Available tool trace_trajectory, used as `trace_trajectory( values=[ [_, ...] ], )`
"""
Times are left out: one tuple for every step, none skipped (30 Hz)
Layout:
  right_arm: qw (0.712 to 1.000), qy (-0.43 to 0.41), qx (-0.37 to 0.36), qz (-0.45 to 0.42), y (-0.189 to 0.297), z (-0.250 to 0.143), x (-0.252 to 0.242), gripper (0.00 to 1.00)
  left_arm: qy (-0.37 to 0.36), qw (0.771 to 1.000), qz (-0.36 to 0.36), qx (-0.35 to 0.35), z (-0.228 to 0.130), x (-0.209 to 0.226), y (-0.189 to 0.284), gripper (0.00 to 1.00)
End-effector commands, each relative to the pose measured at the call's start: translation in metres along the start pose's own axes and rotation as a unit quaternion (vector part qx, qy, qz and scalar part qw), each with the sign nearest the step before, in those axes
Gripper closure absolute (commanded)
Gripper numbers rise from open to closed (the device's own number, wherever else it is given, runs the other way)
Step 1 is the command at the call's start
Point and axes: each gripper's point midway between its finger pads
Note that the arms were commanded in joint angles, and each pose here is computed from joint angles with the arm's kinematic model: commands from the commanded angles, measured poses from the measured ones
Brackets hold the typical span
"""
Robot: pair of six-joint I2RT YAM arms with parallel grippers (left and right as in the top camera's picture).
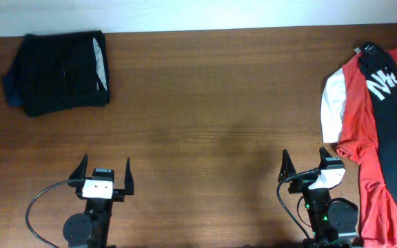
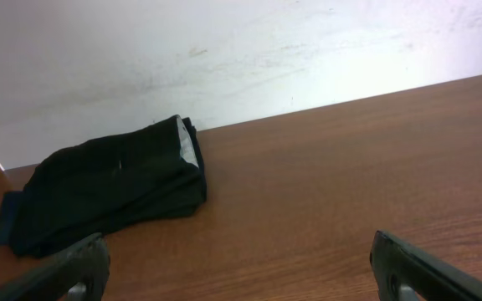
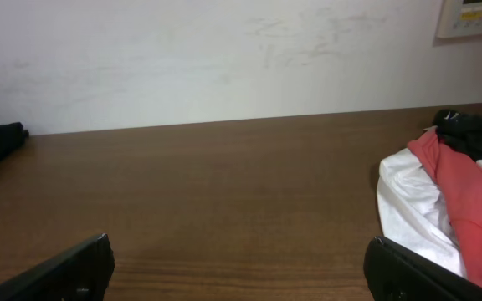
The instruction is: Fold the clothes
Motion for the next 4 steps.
trace_trajectory(
  values=[
    [1.000, 0.000, 0.002, -0.003, 0.0001, -0.0022, -0.0006, 0.01, -0.004, 1.000, 0.005, 0.001, -0.0022, 0.0022, -0.0001, 0.01],
    [1.000, 0.000, 0.002, -0.003, 0.0001, -0.0022, -0.0006, 0.01, -0.004, 1.000, 0.005, 0.001, -0.0022, 0.0022, -0.0001, 0.01],
    [1.000, 0.000, 0.002, -0.003, 0.0001, -0.0022, -0.0006, 0.01, -0.004, 1.000, 0.005, 0.001, -0.0022, 0.0022, -0.0001, 0.01],
    [1.000, 0.000, 0.002, -0.003, 0.0001, -0.0022, -0.0006, 0.01, -0.004, 1.000, 0.005, 0.001, -0.0022, 0.0022, -0.0001, 0.01]
  ],
)
Point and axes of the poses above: each gripper's point midway between its finger pads, its own y axis back along the fingers, its own x axis along the line the jaws close on, z = x × y, and after that the axes turned 12 degrees about y, right-handed
